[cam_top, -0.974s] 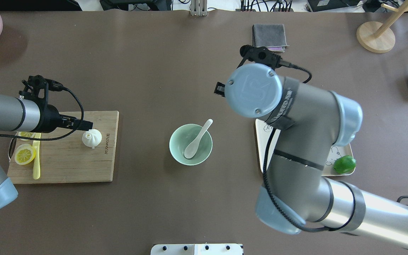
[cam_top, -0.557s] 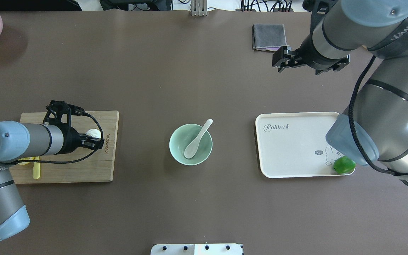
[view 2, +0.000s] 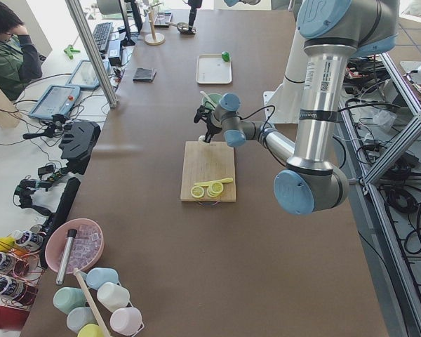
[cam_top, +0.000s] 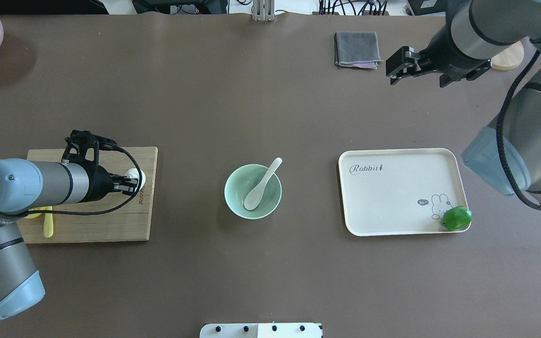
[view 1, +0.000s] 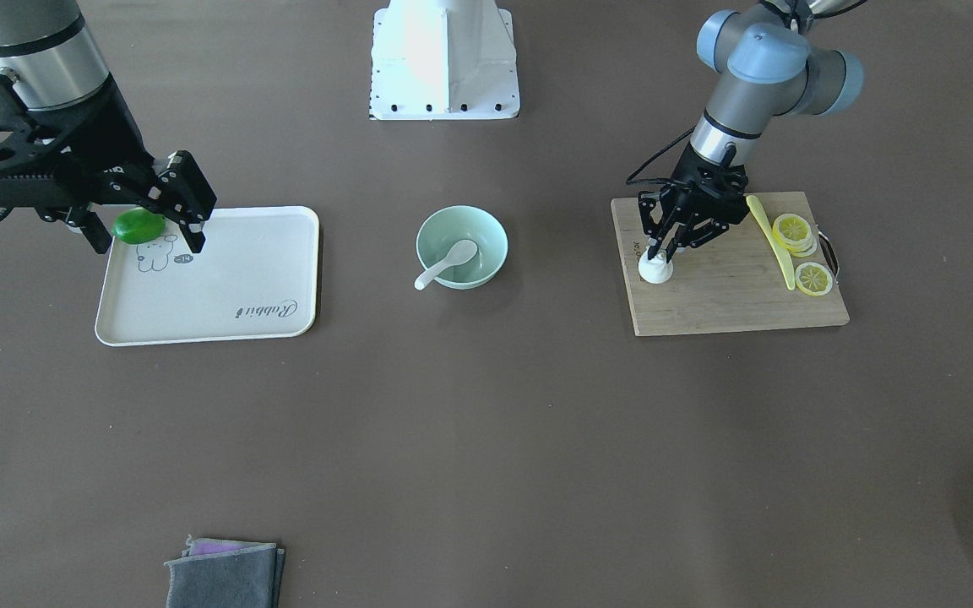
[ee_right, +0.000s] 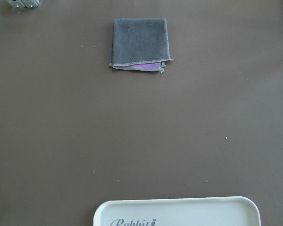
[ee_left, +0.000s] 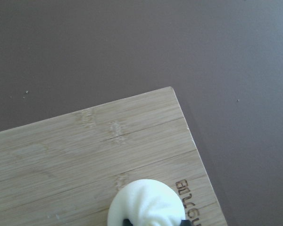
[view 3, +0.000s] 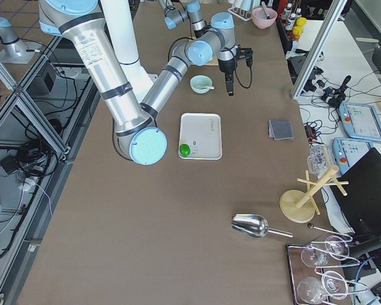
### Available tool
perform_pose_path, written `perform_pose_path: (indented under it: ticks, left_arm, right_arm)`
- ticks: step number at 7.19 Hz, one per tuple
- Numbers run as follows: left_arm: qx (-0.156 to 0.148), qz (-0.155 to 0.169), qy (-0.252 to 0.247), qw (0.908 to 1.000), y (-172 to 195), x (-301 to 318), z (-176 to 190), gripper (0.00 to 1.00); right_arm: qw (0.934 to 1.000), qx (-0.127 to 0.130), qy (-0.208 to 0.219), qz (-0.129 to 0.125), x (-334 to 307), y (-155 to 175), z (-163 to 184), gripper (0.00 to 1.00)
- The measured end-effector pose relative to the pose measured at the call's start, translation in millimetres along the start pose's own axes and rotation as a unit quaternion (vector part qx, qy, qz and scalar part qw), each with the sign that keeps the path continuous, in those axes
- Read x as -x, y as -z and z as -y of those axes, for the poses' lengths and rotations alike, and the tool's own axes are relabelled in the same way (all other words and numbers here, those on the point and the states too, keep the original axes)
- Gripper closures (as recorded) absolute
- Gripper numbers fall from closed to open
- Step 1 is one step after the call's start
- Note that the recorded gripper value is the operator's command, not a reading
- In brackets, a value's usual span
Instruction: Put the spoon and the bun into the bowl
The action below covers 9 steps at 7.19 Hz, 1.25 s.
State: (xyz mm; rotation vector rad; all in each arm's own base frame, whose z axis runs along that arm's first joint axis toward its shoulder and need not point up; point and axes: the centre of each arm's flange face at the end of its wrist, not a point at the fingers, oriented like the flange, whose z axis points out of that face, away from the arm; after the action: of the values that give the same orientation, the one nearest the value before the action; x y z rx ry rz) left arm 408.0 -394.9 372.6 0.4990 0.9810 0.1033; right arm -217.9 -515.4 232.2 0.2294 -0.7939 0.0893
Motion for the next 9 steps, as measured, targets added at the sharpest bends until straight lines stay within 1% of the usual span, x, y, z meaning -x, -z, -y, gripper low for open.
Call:
perform_pose_path:
  ticks: [2, 4, 5, 6, 7, 9]
  left_arm:
    - [-0.02, -0.049, 0.036, 0.998, 6.0, -61.6, 27.9, 1.0]
    - [-0.015, -0.098, 0.072, 0.9924, -2.1, -138.3, 32.5, 1.0]
    - [-0.012, -0.113, 0.086, 0.9897, -9.4, -171.5, 32.4, 1.0]
    - [-0.008, -0.123, 0.094, 0.9879, -13.3, -193.0, 29.4, 0.49]
    - [-0.006, -0.128, 0.097, 0.987, -15.0, -202.5, 26.6, 0.04]
    - [-0.014, -0.121, 0.097, 0.9878, -18.7, -202.2, 25.2, 0.01]
  right_arm:
    - [0.9988, 0.021, 0.045, 0.001, -82.3, 10.6, 11.6, 0.0]
    - [0.9959, 0.039, 0.082, 0.004, -168.3, 18.1, 11.6, 0.0]
    - [0.9944, 0.046, 0.095, 0.005, -205.1, 20.5, 7.1, 0.0]
    - [0.9934, 0.048, 0.104, 0.007, -231.0, 24.1, 2.7, 0.0]
    - [0.9929, 0.048, 0.109, 0.008, -245.1, 27.0, 0.4, 0.0]
    - [0.9926, 0.048, 0.111, 0.008, -253.4, 27.8, -1.3, 0.0]
